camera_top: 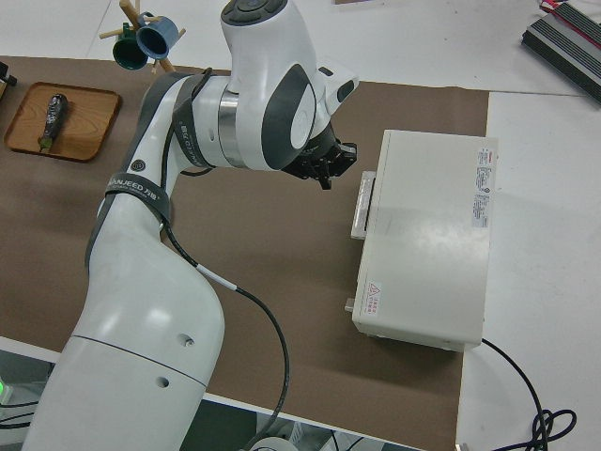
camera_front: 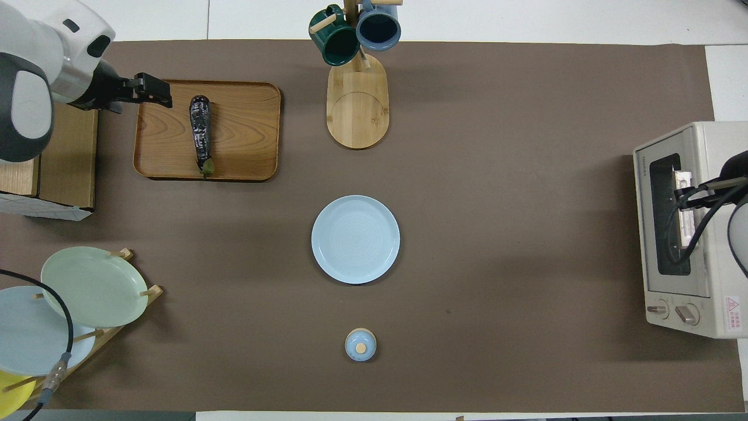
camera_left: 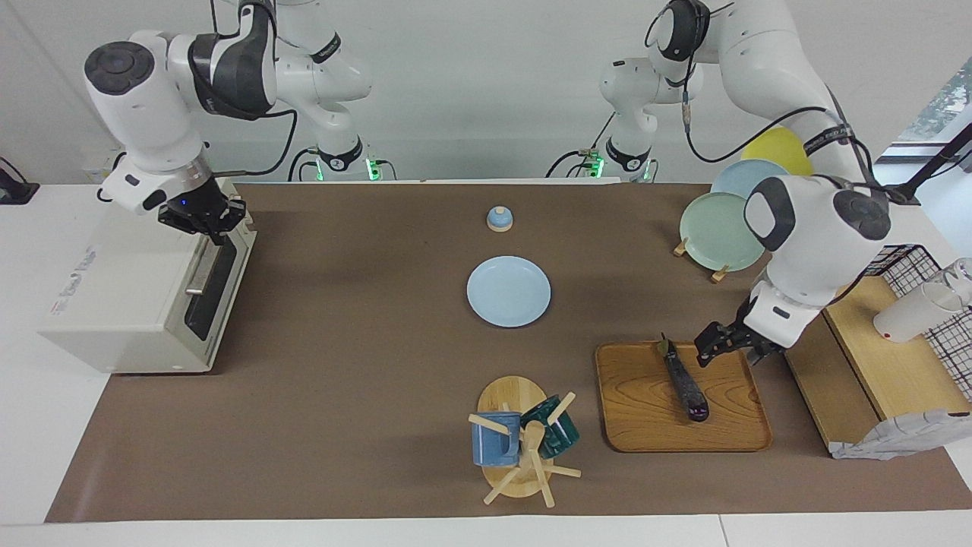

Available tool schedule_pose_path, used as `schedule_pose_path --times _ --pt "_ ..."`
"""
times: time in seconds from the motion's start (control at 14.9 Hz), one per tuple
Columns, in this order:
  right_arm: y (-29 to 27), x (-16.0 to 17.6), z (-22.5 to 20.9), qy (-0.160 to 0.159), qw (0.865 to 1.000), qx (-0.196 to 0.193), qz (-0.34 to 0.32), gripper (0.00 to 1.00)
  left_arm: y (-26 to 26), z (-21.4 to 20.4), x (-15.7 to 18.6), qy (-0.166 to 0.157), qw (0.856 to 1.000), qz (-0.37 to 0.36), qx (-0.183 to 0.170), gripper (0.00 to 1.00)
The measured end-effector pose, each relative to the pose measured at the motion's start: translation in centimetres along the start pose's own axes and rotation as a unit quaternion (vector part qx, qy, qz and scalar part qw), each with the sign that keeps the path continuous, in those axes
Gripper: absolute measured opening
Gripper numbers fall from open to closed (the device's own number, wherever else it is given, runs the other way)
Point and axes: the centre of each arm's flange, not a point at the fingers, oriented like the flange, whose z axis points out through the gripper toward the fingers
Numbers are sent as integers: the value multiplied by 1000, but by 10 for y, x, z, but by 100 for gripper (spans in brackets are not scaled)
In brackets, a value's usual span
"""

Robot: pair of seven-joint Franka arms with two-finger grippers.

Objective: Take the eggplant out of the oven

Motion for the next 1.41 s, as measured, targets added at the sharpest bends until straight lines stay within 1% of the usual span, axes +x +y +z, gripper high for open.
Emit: schedule_pose_path --times 0.07,0.13,0.2,0.33,0.4,0.54,0.6,0.74,0.94,1.07,1.27,1.41 --pt "4 -2 1 -2 1000 8 14 19 -1 -20 -8 -5 1000 -2 1 100" --pt "7 -3 3 -2 999 17 27 31 -2 -40 -17 -12 1000 -3 3 100" --pt "7 -3 4 -3 999 24 35 41 -2 -59 -28 -21 1000 -3 4 100" --pt "6 -3 4 -2 999 27 39 61 0 -91 -53 -39 999 -2 6 100" --pt "5 -3 4 -2 999 27 39 73 0 -102 -66 -45 999 -2 6 100" --pt "4 -2 5 -3 999 27 43 93 0 -111 -93 -54 999 -3 8 100" --pt "6 -3 5 -2 999 27 47 100 -1 -112 -105 -58 998 -3 11 100" --pt "18 -5 4 6 998 27 59 100 -3 -108 -124 -67 998 -1 23 100" --pt "29 -9 -1 22 997 26 69 100 0 -105 -130 -61 998 3 27 100" --pt "23 -9 -28 36 996 23 72 100 1 -108 -129 -60 998 5 28 100" --pt "-17 -12 -83 27 995 21 89 100 3 -115 -131 -68 997 7 30 100" --pt "-29 -13 -92 24 995 21 99 100 5 -111 -131 -74 996 15 50 100"
